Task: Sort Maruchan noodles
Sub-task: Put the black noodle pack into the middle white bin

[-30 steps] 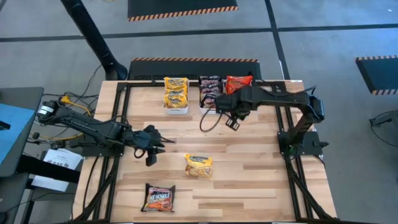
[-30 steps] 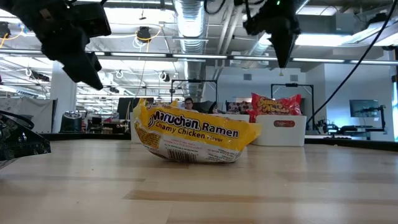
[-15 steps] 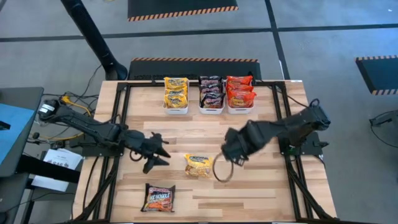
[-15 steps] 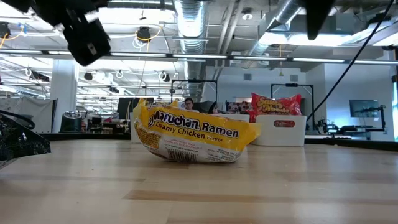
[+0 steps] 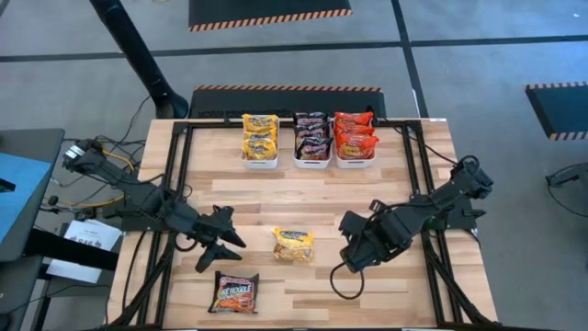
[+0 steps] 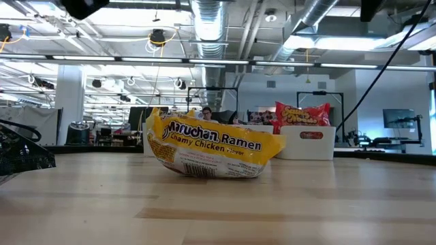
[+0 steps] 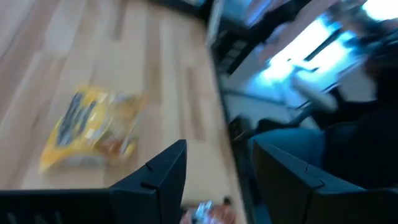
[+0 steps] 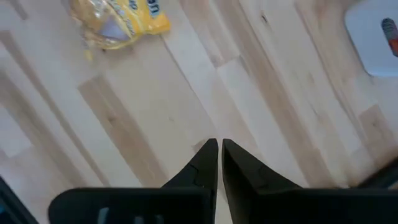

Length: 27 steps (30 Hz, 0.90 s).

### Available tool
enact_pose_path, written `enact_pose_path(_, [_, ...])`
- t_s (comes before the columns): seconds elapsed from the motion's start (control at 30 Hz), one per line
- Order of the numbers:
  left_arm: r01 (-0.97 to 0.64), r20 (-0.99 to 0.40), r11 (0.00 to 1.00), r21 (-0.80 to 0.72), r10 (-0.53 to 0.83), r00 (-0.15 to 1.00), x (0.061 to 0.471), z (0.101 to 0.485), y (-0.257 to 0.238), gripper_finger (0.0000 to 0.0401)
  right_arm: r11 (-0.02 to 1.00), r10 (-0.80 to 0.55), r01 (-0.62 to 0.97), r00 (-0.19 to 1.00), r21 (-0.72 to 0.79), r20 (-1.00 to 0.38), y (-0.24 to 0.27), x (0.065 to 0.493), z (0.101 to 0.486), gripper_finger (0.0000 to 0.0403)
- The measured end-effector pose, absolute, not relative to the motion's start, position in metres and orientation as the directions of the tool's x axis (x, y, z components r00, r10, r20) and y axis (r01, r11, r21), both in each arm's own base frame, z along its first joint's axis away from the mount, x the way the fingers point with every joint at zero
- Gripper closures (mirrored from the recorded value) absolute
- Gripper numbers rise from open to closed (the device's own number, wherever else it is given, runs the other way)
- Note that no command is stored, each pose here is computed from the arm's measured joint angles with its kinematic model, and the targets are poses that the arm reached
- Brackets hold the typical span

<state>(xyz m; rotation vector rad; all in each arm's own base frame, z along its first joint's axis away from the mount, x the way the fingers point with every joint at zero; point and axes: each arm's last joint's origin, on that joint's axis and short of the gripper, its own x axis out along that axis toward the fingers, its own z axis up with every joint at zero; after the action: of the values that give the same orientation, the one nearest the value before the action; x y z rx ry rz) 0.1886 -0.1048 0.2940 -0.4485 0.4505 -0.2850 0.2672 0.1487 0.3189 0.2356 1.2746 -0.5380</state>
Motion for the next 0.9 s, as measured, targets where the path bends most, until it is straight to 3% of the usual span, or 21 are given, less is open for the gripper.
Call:
enact_pose_path(0.17, [0.043, -0.509, 0.848, -0.528, -0.356, 0.784, 0.195, 0.284, -0.124, 0.0232, 0.855, -0.239, 0.509, 0.216, -0.099, -0.947, 0.150, 0.270, 0.319, 0.0356])
enact_pose_path(0.37, [-0.005, -0.700, 0.852, -0.524, -0.428, 0.572, 0.210, 0.241, -0.160, 0.0232, 0.854, -0.239, 0.512, 0.217, -0.098, -0.946, 0.149, 0.270, 0.319, 0.0356])
enact_pose_path(0.6, [-0.029, -0.805, 0.881, -0.473, -0.419, 0.419, 0.232, 0.212, -0.191, 0.0232, 0.854, -0.239, 0.512, 0.219, -0.097, -0.946, 0.149, 0.271, 0.319, 0.0356])
enact_pose_path(0.9, [-0.046, -0.947, 0.963, -0.267, -0.253, 0.199, 0.248, 0.197, -0.220, 0.0232, 0.855, -0.249, 0.511, 0.251, -0.090, -0.935, 0.150, 0.273, 0.319, 0.0356])
